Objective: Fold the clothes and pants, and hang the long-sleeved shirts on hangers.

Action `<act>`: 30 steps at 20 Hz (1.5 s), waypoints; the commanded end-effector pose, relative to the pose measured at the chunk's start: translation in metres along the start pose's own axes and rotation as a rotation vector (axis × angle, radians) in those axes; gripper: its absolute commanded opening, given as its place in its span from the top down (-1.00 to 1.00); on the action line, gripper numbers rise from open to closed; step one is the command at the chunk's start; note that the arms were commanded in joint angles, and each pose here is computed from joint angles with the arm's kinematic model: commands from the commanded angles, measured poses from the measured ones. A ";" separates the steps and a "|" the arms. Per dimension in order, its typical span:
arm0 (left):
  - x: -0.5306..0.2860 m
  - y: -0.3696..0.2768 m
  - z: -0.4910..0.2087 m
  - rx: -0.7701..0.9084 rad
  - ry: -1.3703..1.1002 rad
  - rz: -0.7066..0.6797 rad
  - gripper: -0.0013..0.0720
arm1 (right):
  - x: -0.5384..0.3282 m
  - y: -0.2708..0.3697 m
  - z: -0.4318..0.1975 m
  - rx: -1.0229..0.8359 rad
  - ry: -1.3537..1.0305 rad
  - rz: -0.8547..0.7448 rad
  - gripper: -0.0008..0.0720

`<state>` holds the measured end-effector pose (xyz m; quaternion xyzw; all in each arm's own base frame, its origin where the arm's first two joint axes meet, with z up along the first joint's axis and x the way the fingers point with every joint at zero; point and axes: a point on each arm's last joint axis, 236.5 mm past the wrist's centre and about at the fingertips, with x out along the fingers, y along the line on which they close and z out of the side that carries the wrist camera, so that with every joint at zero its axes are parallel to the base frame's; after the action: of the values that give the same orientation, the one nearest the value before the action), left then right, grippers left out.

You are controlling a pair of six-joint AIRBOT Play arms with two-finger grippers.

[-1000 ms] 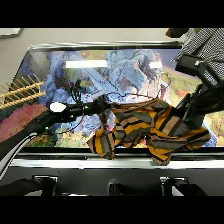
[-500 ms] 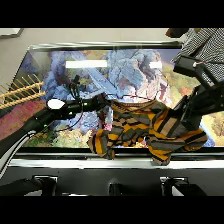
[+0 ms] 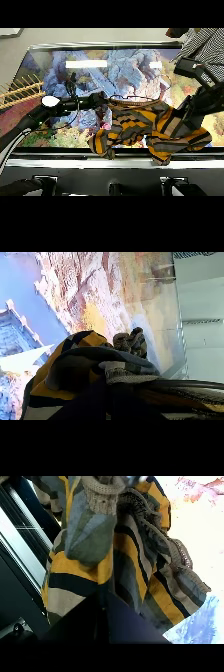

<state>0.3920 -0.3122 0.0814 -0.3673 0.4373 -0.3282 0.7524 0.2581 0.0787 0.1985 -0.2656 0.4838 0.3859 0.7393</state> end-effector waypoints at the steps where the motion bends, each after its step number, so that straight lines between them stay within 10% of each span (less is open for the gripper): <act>1: -0.009 -0.004 0.005 0.004 -0.003 -0.002 0.92 | 0.001 -0.004 -0.001 0.004 0.004 -0.014 0.93; 30: -0.035 -0.126 -0.009 0.270 0.092 0.012 0.92 | 0.073 -0.015 0.100 0.021 -0.157 -0.019 0.93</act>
<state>0.3684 -0.3320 0.2042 -0.2722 0.4125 -0.3804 0.7817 0.3348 0.1512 0.1664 -0.2317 0.4495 0.3739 0.7775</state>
